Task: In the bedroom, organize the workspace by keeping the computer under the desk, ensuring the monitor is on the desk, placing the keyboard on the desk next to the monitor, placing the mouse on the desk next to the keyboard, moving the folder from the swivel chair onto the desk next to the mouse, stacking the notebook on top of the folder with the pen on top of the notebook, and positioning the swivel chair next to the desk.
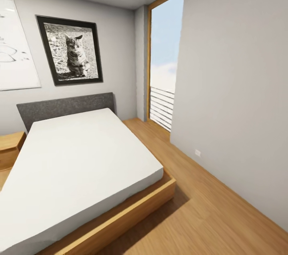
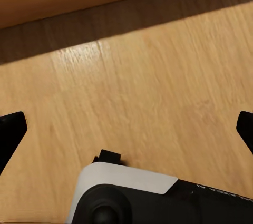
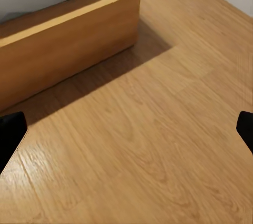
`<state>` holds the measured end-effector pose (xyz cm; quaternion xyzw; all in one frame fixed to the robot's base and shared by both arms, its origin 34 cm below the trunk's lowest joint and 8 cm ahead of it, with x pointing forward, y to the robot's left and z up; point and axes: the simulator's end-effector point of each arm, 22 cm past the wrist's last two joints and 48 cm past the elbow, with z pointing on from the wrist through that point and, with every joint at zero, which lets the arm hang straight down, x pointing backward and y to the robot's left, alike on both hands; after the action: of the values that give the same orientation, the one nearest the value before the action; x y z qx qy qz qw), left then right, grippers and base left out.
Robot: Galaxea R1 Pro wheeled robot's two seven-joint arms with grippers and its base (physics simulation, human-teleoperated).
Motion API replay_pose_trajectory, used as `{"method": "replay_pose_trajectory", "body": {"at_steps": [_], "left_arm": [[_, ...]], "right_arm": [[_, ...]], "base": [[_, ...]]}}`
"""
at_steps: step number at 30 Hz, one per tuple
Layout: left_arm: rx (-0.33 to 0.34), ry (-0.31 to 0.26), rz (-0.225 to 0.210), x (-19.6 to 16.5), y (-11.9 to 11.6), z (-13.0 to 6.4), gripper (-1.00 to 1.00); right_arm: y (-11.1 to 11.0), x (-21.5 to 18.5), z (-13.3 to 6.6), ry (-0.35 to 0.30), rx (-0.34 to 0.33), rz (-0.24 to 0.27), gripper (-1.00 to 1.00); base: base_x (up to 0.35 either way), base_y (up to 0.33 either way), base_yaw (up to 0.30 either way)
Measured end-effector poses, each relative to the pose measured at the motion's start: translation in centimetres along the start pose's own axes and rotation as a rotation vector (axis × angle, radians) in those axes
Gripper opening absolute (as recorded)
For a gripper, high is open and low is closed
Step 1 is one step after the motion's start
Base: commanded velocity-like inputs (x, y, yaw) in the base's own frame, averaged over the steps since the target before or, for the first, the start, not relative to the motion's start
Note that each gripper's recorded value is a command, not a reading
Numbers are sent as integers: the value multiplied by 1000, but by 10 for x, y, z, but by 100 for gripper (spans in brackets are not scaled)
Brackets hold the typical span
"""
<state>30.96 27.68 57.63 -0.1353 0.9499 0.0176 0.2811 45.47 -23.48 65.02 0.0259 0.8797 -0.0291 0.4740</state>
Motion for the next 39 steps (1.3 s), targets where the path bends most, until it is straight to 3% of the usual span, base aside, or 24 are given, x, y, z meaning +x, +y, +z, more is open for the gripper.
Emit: {"method": "replay_pose_trajectory", "body": {"at_steps": [39], "left_arm": [[-1, -1, -1, 0, 0, 0, 100]], "right_arm": [[0, 0, 0, -1, 0, 0, 100]], "base": [[0, 0, 284]]}}
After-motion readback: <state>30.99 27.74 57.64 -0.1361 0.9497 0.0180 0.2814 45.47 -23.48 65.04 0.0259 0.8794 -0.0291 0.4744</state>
